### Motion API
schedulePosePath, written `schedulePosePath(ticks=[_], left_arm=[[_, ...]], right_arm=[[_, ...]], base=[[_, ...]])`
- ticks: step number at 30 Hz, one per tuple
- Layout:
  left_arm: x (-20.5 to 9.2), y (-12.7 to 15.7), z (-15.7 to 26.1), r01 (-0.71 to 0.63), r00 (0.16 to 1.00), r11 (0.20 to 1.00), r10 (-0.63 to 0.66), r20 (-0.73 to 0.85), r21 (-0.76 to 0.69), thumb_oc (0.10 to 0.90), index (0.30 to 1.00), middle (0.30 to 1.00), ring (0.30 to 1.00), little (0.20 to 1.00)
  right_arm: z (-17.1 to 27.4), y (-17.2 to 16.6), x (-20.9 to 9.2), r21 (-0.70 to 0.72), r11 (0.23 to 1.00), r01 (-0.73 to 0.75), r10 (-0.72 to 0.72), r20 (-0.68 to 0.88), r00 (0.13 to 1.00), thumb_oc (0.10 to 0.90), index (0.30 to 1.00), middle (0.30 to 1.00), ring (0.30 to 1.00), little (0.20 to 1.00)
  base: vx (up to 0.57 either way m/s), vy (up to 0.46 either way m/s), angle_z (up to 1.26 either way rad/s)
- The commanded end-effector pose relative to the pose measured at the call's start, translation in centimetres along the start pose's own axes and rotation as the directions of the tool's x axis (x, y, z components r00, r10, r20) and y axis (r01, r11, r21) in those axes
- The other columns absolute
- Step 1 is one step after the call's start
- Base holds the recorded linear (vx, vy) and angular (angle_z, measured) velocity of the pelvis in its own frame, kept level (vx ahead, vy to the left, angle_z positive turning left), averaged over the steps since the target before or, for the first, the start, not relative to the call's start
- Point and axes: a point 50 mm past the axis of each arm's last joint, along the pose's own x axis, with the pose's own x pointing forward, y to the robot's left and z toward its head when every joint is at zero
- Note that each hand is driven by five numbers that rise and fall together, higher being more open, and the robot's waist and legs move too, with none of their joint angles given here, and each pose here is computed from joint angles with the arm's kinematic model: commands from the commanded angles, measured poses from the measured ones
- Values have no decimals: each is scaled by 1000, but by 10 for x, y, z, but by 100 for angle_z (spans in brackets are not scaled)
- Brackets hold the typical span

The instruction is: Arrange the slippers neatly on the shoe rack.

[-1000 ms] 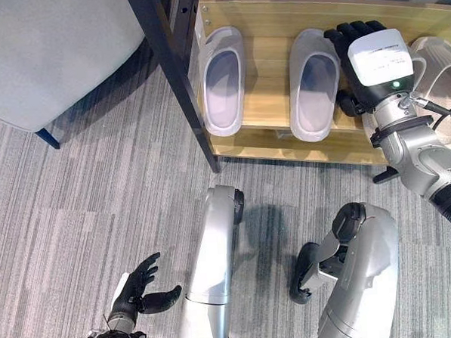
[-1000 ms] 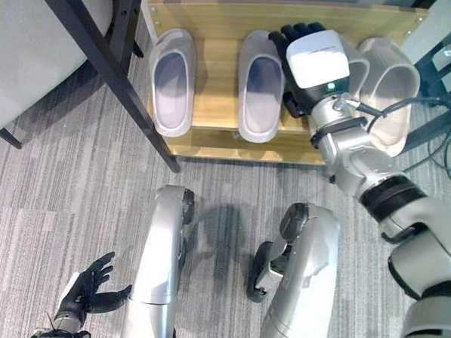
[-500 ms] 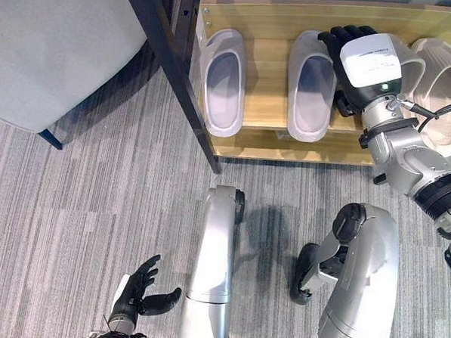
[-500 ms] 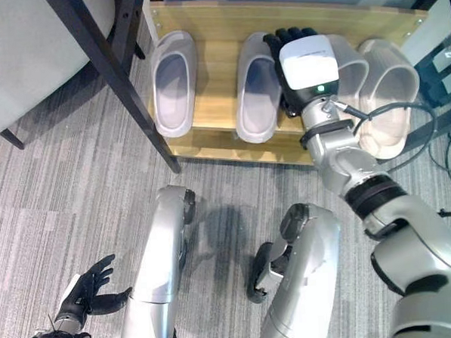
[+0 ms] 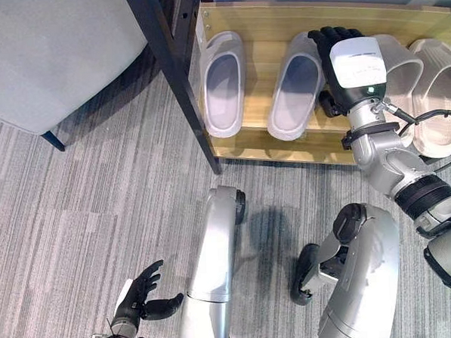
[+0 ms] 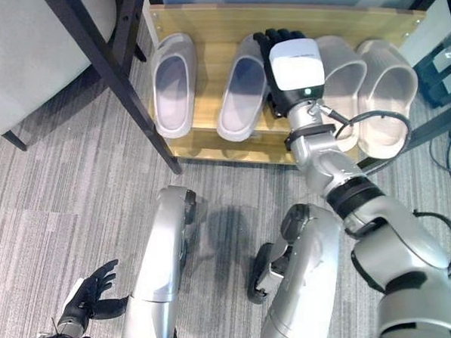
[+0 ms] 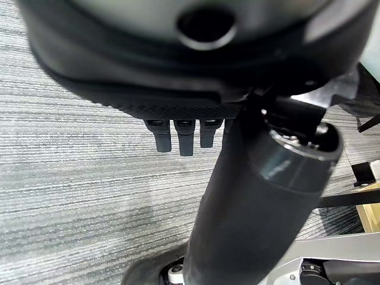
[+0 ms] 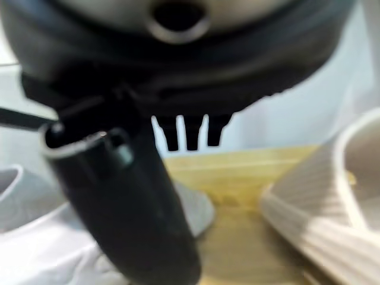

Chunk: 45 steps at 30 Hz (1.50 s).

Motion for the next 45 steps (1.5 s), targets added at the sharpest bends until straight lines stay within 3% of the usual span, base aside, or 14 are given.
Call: schedulePosePath(ticks=[1, 17, 22, 29, 38, 45], left_arm=[[-3, -26, 18, 129, 987, 992, -127, 102, -9, 800, 900, 900, 900, 900], [-3, -27, 19, 128, 986, 992, -126, 110, -11, 800, 900, 900, 900, 900], [-3, -26, 18, 121, 987, 993, -119, 105, -12, 800, 900, 900, 900, 900], [-8, -23, 13, 110, 990, 994, -108, 86, -14, 800, 900, 900, 900, 900], [-9, -25, 12, 96, 993, 995, -93, 79, -39, 800, 900, 900, 900, 900], [-10, -23, 12, 86, 994, 995, -82, 77, -52, 800, 900, 900, 900, 900]], right_arm=[[54, -58, 32, 146, 958, 245, -271, 198, 942, 800, 900, 900, 900, 900], [99, -57, 35, 236, 951, 199, -266, 300, 916, 800, 900, 900, 900, 900], [94, -59, 35, 198, 959, 202, -257, 311, 915, 800, 900, 900, 900, 900], [67, -70, 32, 34, 969, 243, -240, 338, 910, 800, 900, 900, 900, 900], [40, -67, 16, 157, 957, 244, -274, 208, 939, 800, 900, 900, 900, 900], [34, -69, 15, 153, 954, 257, -284, 189, 940, 800, 900, 900, 900, 900]], base=[[0, 0, 0], [0, 1, 0], [0, 0, 0], [0, 0, 0], [0, 0, 0], [0, 0, 0]])
